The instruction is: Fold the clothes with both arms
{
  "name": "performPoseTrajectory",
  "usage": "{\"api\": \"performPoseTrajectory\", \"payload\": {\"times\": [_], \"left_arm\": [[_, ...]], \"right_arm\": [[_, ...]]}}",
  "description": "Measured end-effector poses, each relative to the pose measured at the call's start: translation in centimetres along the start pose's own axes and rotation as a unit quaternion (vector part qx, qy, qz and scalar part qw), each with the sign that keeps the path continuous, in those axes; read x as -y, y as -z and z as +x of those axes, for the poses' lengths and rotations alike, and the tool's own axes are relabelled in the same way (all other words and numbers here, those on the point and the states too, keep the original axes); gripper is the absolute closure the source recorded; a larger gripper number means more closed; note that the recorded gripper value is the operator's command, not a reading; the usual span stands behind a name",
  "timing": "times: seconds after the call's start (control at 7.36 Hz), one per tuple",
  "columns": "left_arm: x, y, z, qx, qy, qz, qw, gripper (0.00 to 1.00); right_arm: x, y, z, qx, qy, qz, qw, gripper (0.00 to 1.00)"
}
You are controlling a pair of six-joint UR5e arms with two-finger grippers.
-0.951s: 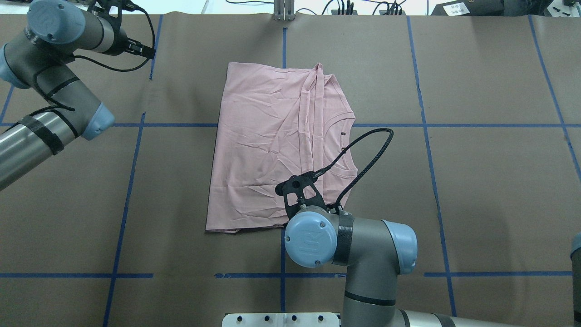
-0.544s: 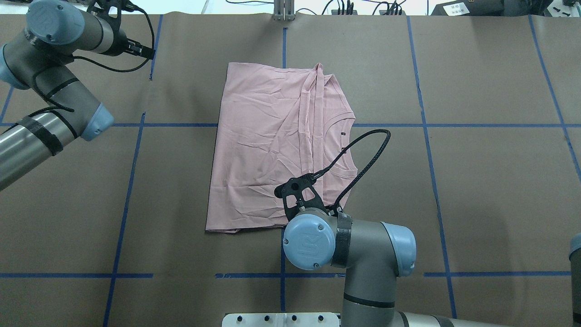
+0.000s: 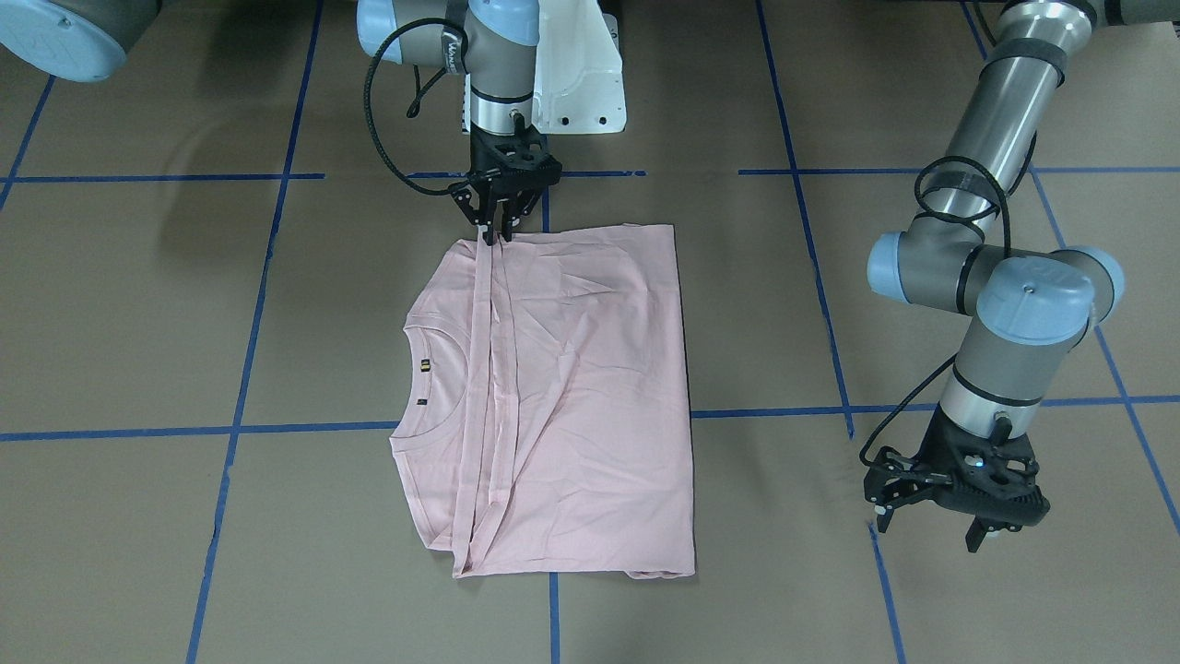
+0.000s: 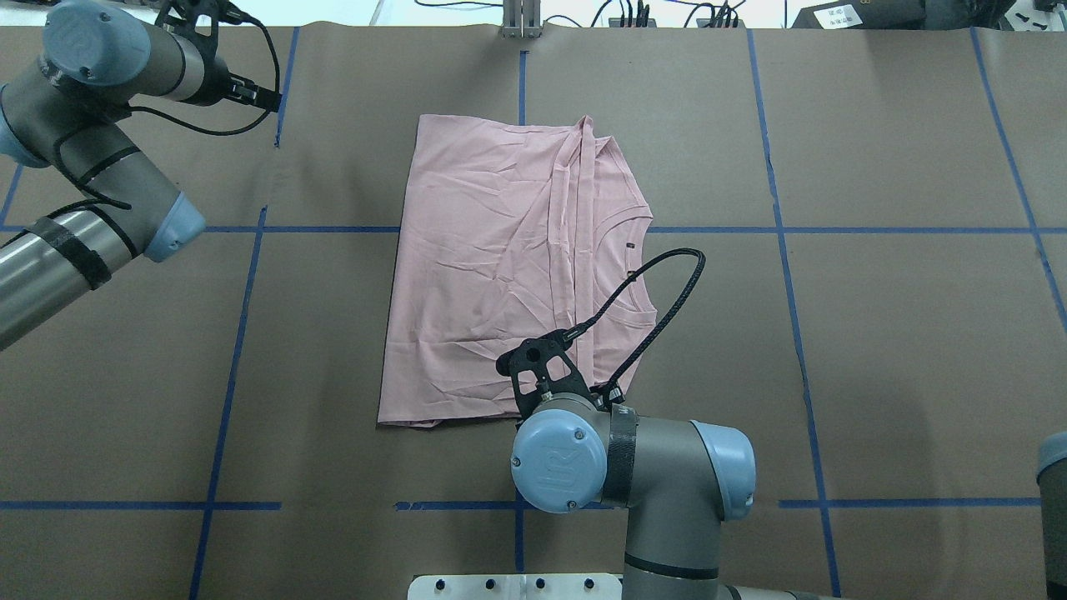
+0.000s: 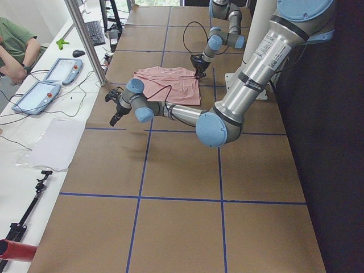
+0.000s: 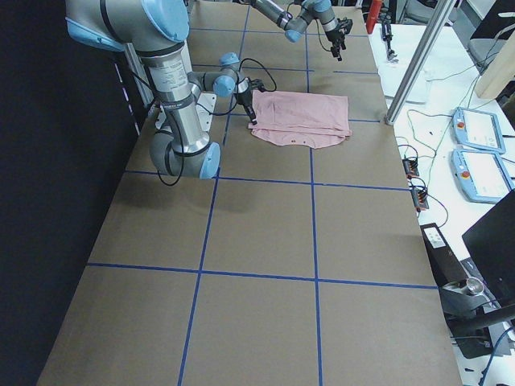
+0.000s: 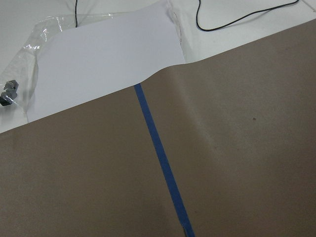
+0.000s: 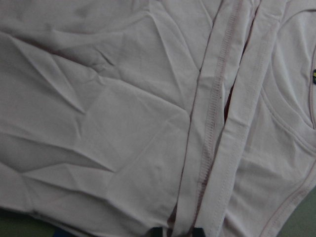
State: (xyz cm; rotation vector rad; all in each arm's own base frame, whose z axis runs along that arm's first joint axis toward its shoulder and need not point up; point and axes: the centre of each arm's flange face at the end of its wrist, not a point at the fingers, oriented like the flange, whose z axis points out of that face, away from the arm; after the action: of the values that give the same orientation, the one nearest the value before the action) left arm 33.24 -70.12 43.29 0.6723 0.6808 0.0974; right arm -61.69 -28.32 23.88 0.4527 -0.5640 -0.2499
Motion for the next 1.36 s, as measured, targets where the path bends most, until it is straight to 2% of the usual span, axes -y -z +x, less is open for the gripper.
{"api": "performPoseTrajectory", "payload": {"times": [0.14,0.68,0.95,1.09,1.22,1.36], "left_arm": [[0.0,0.0,0.0,0.000,0.000,0.000,1.0000,0.00],[0.0,0.0,0.0,0.000,0.000,0.000,1.0000,0.00],[0.0,0.0,0.1,-0.001,0.000,0.000,1.0000,0.00],[-0.1,0.0,0.2,-0.001,-0.001,0.000,1.0000,0.00],[-0.1,-0.1,0.2,-0.001,-0.001,0.000,1.0000,0.00],[-0.2,-0.1,0.4,-0.002,-0.002,-0.001,1.0000,0.00]], "right_arm": [[0.0,0.0,0.0,-0.001,0.000,0.001,1.0000,1.00],[0.1,-0.2,0.9,-0.009,0.000,0.007,0.9999,1.00],[-1.0,0.0,3.0,-0.009,-0.001,0.007,0.9999,1.00],[-1.6,0.3,3.6,-0.007,0.000,0.006,1.0000,0.72],[-1.9,0.7,3.0,0.000,0.000,0.007,1.0000,0.55],[-1.4,1.2,1.8,0.006,-0.002,0.009,0.9999,0.51]]}}
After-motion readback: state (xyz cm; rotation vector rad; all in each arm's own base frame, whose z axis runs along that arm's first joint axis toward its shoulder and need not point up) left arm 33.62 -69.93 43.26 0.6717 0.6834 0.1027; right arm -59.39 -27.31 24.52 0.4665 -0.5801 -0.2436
